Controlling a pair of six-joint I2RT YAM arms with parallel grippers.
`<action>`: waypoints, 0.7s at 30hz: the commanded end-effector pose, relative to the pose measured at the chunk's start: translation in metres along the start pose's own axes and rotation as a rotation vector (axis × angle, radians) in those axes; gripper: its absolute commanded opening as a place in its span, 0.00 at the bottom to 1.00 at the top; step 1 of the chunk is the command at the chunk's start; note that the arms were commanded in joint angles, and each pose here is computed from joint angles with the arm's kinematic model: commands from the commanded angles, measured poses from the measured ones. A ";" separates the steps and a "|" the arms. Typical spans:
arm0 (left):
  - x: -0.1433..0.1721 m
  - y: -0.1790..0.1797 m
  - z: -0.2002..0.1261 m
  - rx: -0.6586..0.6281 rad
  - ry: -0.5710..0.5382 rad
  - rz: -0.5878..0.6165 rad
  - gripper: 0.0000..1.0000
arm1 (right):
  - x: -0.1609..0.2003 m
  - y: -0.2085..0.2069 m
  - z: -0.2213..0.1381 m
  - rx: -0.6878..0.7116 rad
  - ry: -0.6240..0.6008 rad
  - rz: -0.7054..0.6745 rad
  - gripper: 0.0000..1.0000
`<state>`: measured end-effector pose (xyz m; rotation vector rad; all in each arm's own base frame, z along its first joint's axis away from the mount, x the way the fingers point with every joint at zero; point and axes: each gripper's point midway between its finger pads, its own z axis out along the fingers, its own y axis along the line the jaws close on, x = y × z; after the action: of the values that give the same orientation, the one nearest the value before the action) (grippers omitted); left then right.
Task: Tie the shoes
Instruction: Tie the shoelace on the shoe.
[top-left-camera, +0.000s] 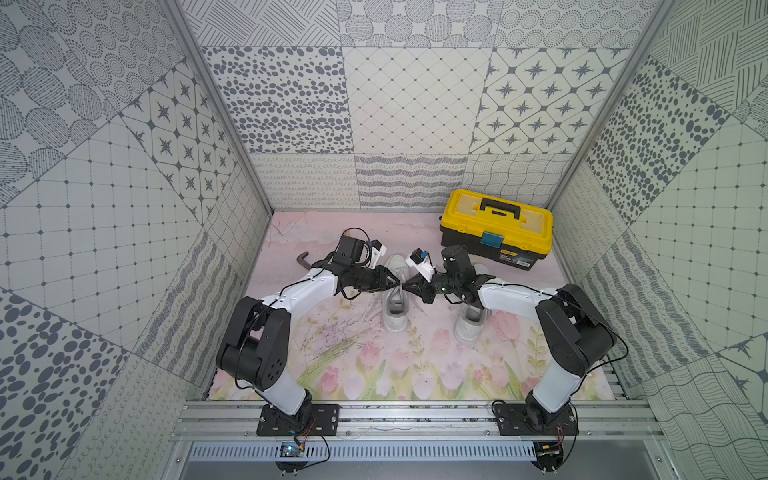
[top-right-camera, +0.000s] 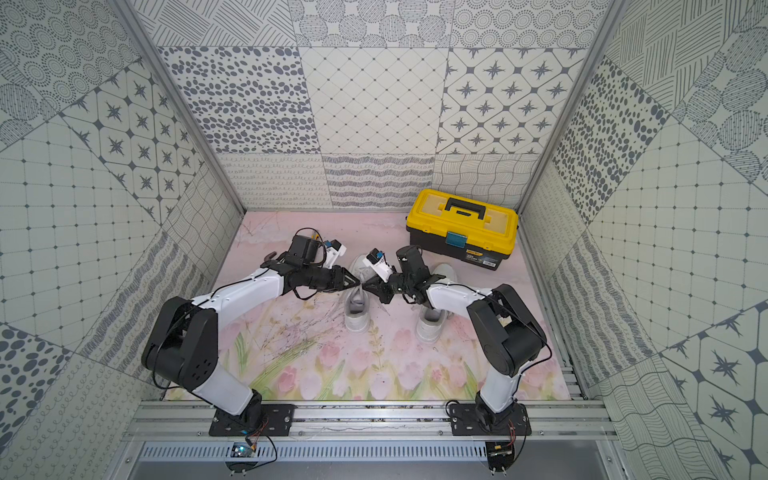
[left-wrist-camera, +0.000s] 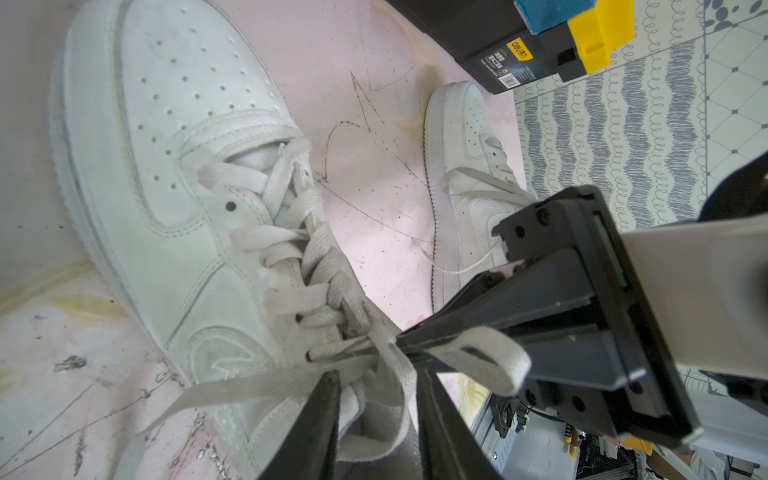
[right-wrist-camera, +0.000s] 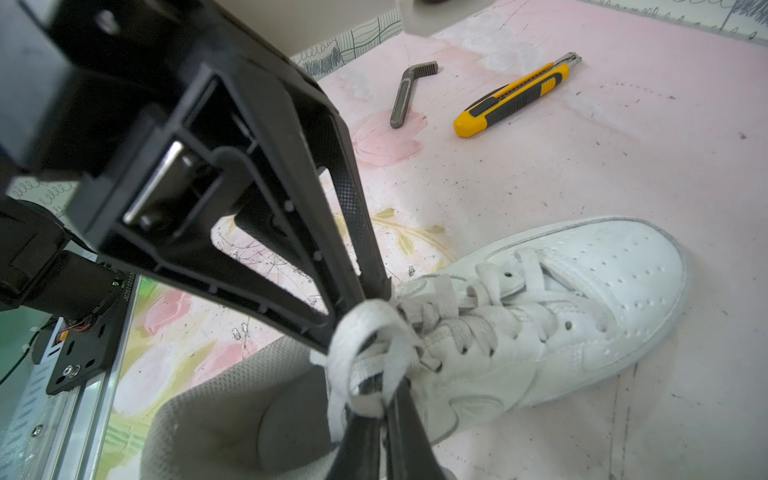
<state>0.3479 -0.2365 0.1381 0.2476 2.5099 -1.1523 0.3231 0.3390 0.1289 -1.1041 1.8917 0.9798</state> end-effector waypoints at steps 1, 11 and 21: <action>-0.004 -0.018 -0.001 0.071 -0.003 0.029 0.33 | -0.011 0.005 -0.004 0.003 -0.029 -0.033 0.13; -0.004 -0.012 0.005 0.047 0.014 0.028 0.15 | -0.012 0.005 -0.006 0.011 -0.029 -0.037 0.18; -0.006 -0.013 0.001 0.036 0.000 0.049 0.00 | -0.014 0.006 -0.014 0.024 -0.036 -0.049 0.27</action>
<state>0.3496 -0.2437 0.1401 0.2715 2.5034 -1.1757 0.3232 0.3364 0.1364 -1.1000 1.8789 0.9567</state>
